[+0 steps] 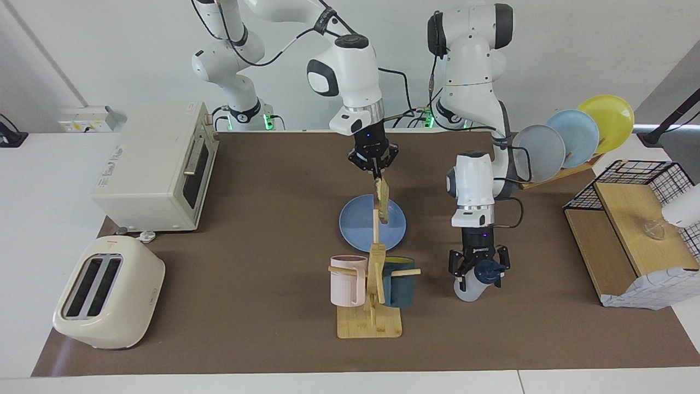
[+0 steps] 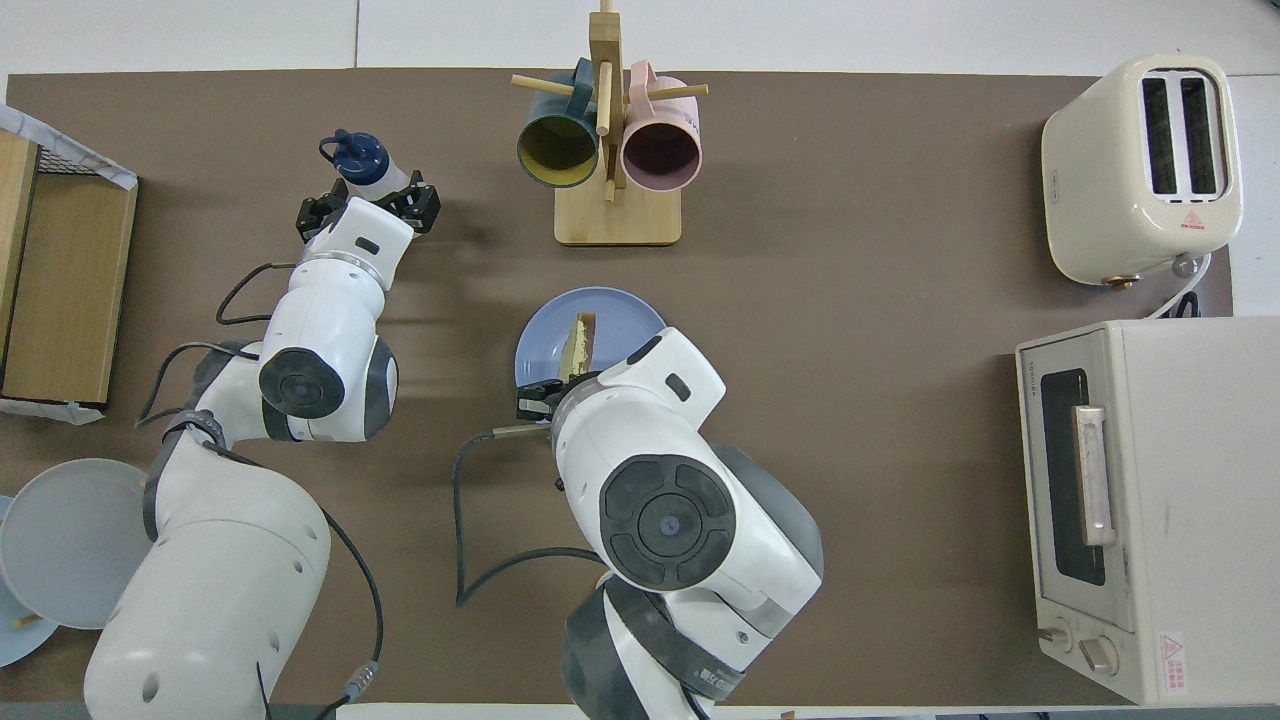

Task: Put bread on plate and add seasoning
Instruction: 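Carry the bread with the right gripper onto the blue plate, release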

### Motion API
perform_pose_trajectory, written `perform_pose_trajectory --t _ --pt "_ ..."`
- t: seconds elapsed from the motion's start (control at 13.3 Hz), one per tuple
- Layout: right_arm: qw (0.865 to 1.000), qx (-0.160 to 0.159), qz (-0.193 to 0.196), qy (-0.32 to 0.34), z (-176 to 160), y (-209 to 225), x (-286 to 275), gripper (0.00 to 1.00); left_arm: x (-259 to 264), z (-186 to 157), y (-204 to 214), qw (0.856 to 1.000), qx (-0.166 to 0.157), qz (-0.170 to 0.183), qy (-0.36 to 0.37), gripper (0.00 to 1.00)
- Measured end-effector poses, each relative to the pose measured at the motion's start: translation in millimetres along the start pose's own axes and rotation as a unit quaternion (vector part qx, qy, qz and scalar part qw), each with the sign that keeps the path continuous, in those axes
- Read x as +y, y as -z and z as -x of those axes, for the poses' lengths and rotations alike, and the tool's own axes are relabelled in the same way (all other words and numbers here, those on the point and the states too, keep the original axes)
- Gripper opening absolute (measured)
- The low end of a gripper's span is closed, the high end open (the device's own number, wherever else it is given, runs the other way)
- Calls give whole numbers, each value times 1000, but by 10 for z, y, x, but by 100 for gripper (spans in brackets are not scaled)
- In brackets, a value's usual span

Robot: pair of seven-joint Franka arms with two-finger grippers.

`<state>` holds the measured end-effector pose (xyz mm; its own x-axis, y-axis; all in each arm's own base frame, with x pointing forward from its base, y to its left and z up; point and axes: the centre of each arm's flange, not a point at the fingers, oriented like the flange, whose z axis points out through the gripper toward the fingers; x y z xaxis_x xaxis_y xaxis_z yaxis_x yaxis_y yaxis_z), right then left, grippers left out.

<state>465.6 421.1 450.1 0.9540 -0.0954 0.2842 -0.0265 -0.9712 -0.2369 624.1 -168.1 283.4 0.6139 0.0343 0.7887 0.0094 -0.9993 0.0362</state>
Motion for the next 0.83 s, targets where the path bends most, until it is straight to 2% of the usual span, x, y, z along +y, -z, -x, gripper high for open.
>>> perform_pose_trajectory --t 0.23,0.3,0.38,0.45,0.53,0.68,0.83 --pt "999 21 -24 1 62 -146 86 7 31 20 -3 1000 -2 2 -1 96" --pt "999 22 -26 5 89 -194 116 7 41 25 -2 1000 -2 3 -2 89" --pt "999 21 -24 8 108 -225 140 7 46 27 -2 1000 -2 3 -2 74" --pt "1000 18 -21 11 128 -256 165 7 46 27 -2 1000 -2 3 -2 64" --pt "1000 15 -18 12 156 -296 197 7 46 27 -2 1000 -2 3 -2 64" --pt "1000 7 -9 10 207 -375 289 7 48 23 -1 1000 -2 4 -2 50" --pt "1000 10 -8 3 213 -440 435 7 46 21 -2 1000 -2 3 -2 49"
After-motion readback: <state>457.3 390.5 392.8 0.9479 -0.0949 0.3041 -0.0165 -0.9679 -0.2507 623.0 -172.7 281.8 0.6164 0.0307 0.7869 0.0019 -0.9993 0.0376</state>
